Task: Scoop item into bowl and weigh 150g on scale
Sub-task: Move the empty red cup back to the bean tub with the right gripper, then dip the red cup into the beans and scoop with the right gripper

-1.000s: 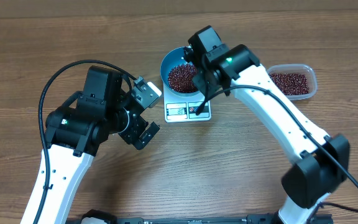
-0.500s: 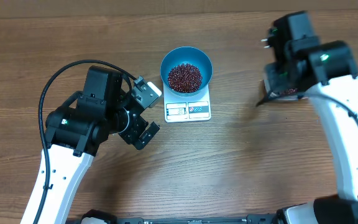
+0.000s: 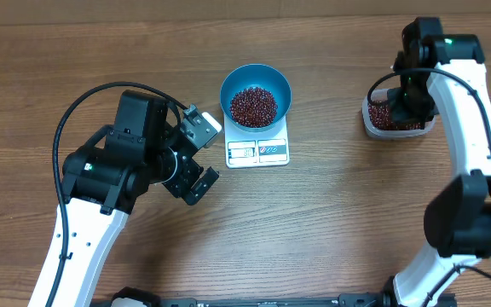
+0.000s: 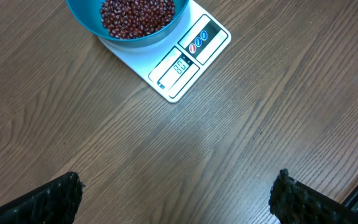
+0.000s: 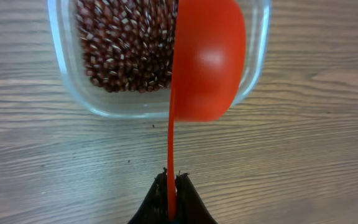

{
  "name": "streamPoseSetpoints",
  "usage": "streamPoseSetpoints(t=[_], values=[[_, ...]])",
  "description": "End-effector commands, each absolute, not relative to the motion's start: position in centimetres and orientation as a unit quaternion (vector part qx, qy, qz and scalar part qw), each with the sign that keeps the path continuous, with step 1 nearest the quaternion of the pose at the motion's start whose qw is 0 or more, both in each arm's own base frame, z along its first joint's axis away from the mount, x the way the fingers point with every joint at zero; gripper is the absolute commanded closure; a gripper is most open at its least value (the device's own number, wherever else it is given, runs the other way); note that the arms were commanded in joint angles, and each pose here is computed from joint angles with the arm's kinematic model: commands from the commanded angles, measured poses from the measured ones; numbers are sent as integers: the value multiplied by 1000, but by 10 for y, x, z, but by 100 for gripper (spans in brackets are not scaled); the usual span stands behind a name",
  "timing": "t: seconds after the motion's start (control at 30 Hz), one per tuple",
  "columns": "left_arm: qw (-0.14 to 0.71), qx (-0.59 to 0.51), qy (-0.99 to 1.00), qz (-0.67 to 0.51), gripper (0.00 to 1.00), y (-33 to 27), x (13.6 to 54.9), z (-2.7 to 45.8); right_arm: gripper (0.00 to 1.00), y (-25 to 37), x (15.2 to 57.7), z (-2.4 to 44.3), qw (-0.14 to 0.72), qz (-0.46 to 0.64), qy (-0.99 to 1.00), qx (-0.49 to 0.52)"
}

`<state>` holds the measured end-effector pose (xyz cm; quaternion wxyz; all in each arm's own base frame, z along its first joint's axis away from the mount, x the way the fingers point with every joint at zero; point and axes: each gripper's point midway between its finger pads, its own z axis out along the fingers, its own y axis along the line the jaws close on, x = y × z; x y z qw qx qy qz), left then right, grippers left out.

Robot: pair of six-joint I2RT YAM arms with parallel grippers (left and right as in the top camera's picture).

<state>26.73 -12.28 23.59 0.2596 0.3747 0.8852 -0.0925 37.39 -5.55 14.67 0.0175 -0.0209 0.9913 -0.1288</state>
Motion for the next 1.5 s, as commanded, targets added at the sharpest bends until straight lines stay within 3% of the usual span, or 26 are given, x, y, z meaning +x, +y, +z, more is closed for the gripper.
streamPoseSetpoints(t=[0.0, 0.5, 1.1, 1.47], values=[[271, 370, 883, -95, 0, -124, 271, 244, 96, -64, 378, 132, 4, -128, 992, -9], [271, 370, 883, -95, 0, -124, 271, 244, 96, -91, 393, 87, -28, -177, 984, -2], [271, 370, 883, -95, 0, -124, 271, 244, 96, -33, 390, 77, -31, -2, 998, -60], [271, 370, 883, -95, 0, -124, 271, 244, 96, -19, 386, 81, -25, 106, 994, -27]])
